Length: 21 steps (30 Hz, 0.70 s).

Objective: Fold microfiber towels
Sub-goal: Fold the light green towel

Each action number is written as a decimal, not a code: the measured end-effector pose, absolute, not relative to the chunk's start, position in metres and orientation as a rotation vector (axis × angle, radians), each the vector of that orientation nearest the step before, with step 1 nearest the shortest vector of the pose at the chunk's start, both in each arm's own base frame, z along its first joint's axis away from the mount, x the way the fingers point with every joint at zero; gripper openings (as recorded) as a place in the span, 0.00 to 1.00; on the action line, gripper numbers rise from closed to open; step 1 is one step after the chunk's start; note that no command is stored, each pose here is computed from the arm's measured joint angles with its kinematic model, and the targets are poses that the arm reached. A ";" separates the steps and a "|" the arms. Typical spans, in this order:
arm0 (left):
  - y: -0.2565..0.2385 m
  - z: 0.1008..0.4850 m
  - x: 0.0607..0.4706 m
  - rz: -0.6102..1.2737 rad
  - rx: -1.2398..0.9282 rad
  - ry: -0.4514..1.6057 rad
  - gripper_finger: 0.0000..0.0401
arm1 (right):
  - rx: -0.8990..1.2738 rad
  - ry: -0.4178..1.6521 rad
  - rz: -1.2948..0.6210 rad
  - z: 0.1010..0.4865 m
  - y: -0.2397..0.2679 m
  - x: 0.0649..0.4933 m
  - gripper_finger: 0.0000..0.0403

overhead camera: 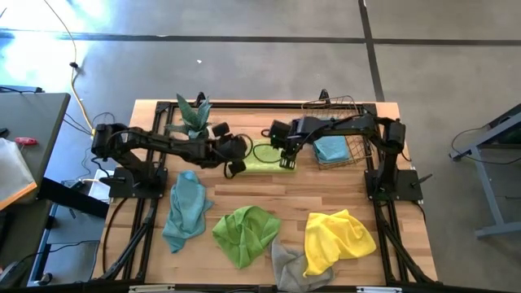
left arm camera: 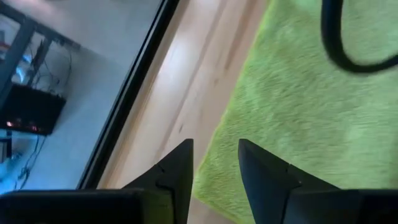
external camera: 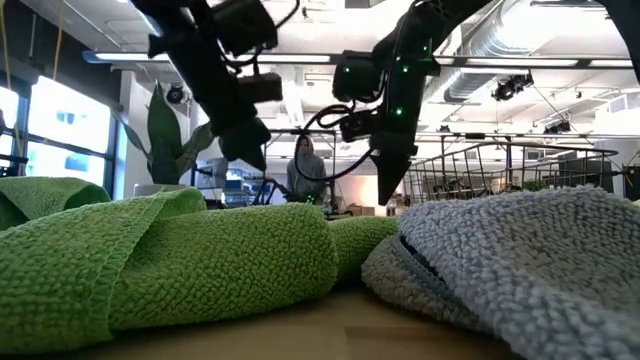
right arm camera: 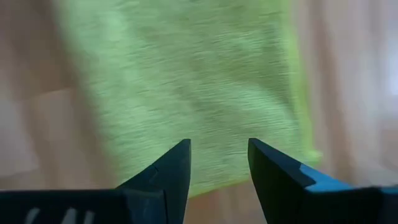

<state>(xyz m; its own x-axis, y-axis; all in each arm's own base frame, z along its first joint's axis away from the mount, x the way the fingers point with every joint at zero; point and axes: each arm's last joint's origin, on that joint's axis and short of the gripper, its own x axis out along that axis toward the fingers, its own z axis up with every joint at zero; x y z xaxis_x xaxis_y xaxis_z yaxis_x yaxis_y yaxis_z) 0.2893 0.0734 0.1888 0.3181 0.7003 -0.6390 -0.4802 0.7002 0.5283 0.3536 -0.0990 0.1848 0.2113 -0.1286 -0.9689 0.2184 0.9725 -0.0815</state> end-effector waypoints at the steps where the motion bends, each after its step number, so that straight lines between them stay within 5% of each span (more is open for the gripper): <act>1: 0.067 0.189 0.291 0.784 0.280 0.967 0.29 | 0.083 1.339 -0.230 0.185 -0.094 0.355 0.38; 14: 0.017 0.190 0.292 0.793 0.493 0.950 0.29 | 0.236 1.363 -0.284 0.184 -0.035 0.360 0.38; 21: 0.013 0.190 0.292 0.780 0.498 0.945 0.29 | 0.192 1.094 -0.402 0.191 -0.025 0.383 0.38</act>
